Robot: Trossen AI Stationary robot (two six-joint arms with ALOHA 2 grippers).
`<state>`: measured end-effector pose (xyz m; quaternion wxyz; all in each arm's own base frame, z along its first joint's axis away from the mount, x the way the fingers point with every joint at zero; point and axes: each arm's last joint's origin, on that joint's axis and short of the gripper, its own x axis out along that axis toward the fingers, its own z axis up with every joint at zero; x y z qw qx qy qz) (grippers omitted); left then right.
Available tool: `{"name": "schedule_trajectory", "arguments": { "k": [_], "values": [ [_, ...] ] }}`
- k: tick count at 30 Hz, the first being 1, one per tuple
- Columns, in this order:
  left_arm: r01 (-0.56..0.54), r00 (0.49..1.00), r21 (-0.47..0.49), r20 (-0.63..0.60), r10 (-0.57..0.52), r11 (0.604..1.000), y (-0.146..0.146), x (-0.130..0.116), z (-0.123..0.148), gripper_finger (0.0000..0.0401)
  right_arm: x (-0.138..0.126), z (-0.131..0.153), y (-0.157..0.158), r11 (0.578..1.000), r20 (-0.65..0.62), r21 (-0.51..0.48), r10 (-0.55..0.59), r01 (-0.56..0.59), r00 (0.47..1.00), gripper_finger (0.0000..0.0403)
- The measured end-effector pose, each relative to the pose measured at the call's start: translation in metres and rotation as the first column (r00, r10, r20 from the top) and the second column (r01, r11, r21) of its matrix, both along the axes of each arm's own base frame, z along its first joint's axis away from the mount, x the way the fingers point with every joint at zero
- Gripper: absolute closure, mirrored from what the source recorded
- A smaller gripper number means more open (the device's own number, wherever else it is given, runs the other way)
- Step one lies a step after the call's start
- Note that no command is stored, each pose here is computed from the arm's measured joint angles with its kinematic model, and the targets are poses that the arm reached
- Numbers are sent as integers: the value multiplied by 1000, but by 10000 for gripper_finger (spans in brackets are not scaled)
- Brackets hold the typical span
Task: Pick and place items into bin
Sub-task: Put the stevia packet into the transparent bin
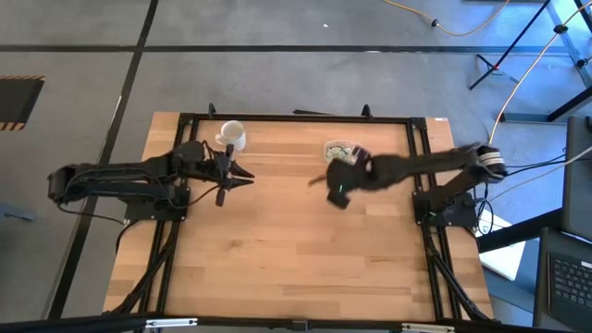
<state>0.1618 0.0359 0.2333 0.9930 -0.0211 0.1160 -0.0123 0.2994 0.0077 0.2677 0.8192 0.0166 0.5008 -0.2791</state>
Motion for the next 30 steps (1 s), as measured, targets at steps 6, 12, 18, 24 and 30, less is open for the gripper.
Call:
{"name": "schedule_trajectory", "arguments": {
  "k": [6, 12, 18, 24, 30],
  "values": [
    [-92, 996, 33, 12, 92, 995, 2, -14, 5, 336, -36, -28, -72, 990, 63, 78, -122, 117, 991, 390],
    [-117, 992, 47, 54, 114, 992, -3, -33, 13, 336, -51, -69, -111, 986, 201, 122, -138, 115, 970, 390],
    [-120, 989, 55, 96, 114, 991, -9, -52, 18, 336, -61, -94, -121, 979, 219, 154, -168, 136, 961, 390],
    [-122, 986, 60, 124, 114, 991, -12, -64, 20, 336, -65, -107, -128, 966, 175, 115, -248, 230, 953, 390],
    [-121, 986, 59, 120, 113, 991, -13, -68, 20, 336, -66, -121, -138, 959, 127, 117, -271, 257, 954, 390]
  ]
}}
